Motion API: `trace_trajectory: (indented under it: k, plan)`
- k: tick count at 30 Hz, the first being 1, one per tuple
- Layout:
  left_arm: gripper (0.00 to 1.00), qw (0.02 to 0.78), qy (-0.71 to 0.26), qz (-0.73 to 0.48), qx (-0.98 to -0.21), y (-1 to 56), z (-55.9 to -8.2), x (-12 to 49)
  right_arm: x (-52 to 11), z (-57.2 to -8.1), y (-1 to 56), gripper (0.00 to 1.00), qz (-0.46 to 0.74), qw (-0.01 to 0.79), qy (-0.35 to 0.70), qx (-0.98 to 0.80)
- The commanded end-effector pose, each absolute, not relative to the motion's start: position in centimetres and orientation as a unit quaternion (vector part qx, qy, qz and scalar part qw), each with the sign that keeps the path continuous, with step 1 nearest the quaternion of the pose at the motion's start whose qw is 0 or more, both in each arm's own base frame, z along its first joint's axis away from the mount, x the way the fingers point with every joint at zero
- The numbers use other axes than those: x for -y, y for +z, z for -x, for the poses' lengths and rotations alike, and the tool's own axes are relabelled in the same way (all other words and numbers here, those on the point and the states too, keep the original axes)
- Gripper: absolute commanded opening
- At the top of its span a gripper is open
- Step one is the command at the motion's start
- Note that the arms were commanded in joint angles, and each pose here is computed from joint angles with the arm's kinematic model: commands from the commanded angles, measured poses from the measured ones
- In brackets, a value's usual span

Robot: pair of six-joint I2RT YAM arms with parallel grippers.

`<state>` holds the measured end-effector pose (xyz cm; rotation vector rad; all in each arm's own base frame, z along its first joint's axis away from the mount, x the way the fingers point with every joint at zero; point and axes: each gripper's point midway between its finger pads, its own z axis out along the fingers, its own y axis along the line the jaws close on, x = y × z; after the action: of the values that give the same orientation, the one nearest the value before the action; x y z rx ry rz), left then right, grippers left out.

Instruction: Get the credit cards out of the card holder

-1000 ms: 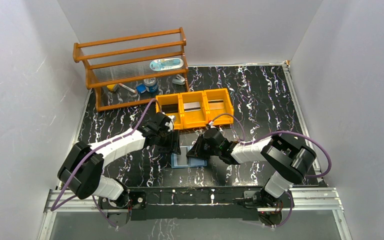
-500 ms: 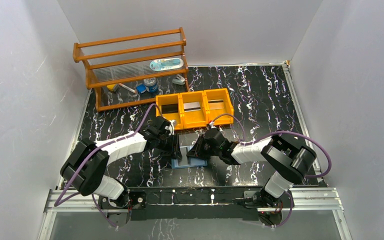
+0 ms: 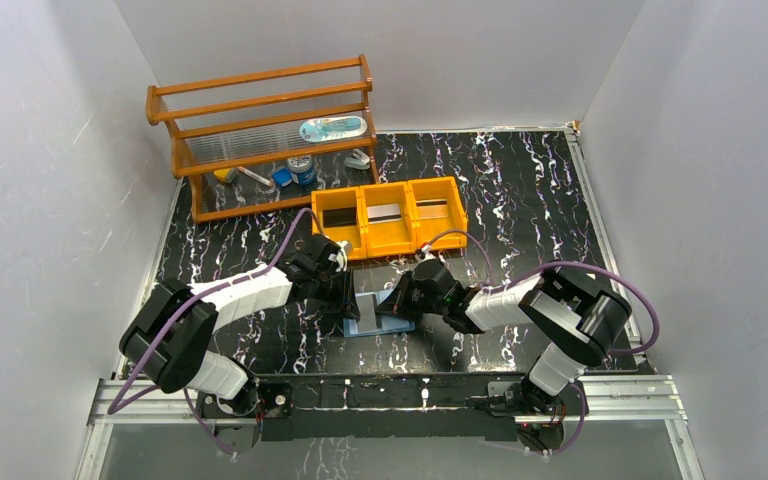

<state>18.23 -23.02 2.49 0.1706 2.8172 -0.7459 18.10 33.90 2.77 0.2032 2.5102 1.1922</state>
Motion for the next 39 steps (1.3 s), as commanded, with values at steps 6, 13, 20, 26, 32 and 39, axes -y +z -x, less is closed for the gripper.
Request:
trace_trajectory:
  k: [6, 13, 20, 26, 32, 39]
  plan:
    - [0.22, 0.095, -0.177, -0.056, -0.978, 0.1, -17.0, 19.9, -33.7, -18.1, 3.7, 0.00, -0.070, 0.194, 0.426, -0.881]
    - [0.20, 0.099, -0.129, -0.048, -0.986, -0.6, -17.2, 18.2, -31.8, -18.5, 3.4, 0.00, -0.099, 0.209, 0.403, -0.885]
    - [0.20, 0.099, -0.146, -0.053, -0.983, 0.0, -17.5, 19.0, -31.4, -18.5, 3.1, 0.00, -0.101, 0.206, 0.395, -0.890]
    - [0.28, 0.129, -0.204, -0.060, -0.969, 3.3, -18.5, 21.2, -31.9, -18.4, 2.3, 0.00, -0.099, 0.192, 0.393, -0.894]
    - [0.39, 0.126, -0.321, -0.083, -0.935, 6.6, -19.0, 25.9, -31.9, -18.4, 2.1, 0.02, -0.102, 0.189, 0.389, -0.896]
    - [0.33, 0.100, -0.268, -0.094, -0.953, 2.3, -17.1, 24.5, -32.0, -18.4, 2.2, 0.04, -0.099, 0.189, 0.395, -0.894]
